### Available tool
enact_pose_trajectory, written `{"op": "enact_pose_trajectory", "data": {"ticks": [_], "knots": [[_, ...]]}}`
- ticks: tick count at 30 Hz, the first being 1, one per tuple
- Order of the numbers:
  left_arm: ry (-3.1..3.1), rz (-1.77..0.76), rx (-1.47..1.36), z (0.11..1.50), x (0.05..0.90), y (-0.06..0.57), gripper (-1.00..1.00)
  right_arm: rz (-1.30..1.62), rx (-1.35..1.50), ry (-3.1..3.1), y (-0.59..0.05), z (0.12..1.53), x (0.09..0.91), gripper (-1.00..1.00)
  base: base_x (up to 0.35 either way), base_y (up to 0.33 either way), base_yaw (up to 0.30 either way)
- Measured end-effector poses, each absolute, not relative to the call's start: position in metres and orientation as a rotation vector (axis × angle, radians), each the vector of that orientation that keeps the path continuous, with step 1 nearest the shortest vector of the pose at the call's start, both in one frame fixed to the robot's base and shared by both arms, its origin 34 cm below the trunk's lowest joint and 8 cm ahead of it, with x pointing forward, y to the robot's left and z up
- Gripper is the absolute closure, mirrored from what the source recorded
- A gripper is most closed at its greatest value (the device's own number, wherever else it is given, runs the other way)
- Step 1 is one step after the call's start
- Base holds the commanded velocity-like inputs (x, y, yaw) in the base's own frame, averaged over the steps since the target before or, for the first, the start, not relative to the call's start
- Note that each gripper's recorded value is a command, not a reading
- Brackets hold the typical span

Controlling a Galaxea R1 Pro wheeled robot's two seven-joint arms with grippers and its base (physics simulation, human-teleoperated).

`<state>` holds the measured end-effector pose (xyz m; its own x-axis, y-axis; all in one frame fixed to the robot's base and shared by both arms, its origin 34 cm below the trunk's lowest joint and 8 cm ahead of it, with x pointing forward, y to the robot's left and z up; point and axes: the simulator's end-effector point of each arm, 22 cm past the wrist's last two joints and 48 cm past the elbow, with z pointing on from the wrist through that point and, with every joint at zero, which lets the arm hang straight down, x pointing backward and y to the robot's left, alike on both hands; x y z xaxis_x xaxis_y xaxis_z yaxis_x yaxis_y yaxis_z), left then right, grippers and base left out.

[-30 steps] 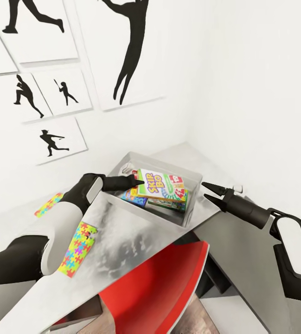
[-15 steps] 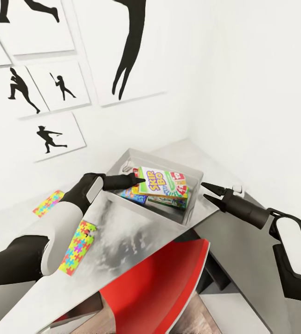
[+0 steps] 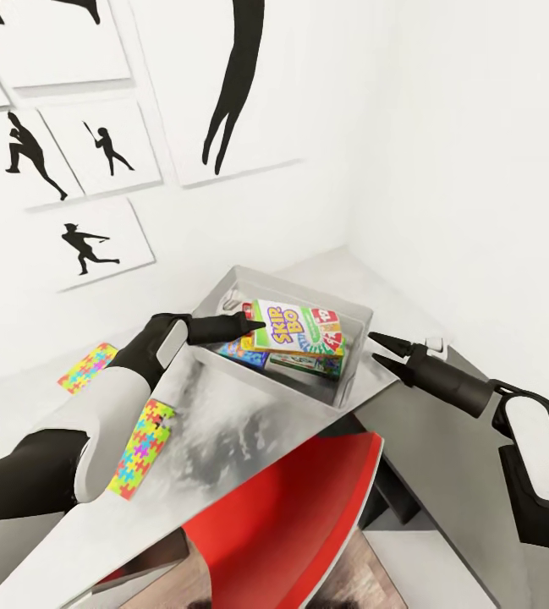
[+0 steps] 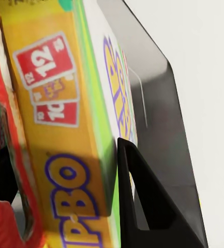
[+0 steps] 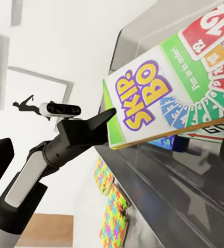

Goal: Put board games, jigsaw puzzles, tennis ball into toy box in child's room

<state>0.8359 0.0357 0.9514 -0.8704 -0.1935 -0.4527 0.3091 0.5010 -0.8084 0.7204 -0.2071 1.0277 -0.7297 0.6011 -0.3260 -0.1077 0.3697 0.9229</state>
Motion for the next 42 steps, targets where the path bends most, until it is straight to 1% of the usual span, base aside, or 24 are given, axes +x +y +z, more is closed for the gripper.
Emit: {"op": "enact_pose_trajectory", "data": {"ticks": [10, 15, 25, 26, 34, 35, 42], "knots": [[2.257, -1.361, 0.097, 0.951, 0.835, 0.036, 1.0, 1.406, 0.446, 1.985, -0.206, 1.023, 0.719, -1.0, 0.0, 0.0, 0.0], [2.251, -1.359, 0.099, 0.951, 0.836, 0.049, 1.0, 1.418, 0.457, 1.982, -0.202, 1.02, 0.717, -1.0, 0.0, 0.0, 0.0], [2.254, -1.375, 0.147, 0.951, 0.829, 0.044, 1.0, 1.42, 0.46, 1.983, -0.202, 1.02, 0.717, -1.0, 0.0, 0.0, 0.0], [2.255, -1.376, 0.149, 0.951, 0.829, 0.043, -1.0, 1.42, 0.46, 1.983, -0.202, 1.02, 0.717, -1.0, 0.0, 0.0, 0.0], [2.295, -1.326, 0.204, 0.941, 0.824, 0.044, -1.0, 1.42, 0.46, 1.983, -0.202, 1.02, 0.717, -1.0, 0.0, 0.0, 0.0], [2.352, -1.246, 0.274, 0.926, 0.818, 0.05, -1.0, 1.42, 0.461, 1.983, -0.202, 1.02, 0.717, -1.0, 0.0, 0.0, 0.0], [2.343, -1.241, 0.283, 0.93, 0.821, 0.05, -1.0, 1.42, 0.46, 1.982, -0.202, 1.02, 0.717, -1.0, 0.0, 0.0, 0.0]]}}
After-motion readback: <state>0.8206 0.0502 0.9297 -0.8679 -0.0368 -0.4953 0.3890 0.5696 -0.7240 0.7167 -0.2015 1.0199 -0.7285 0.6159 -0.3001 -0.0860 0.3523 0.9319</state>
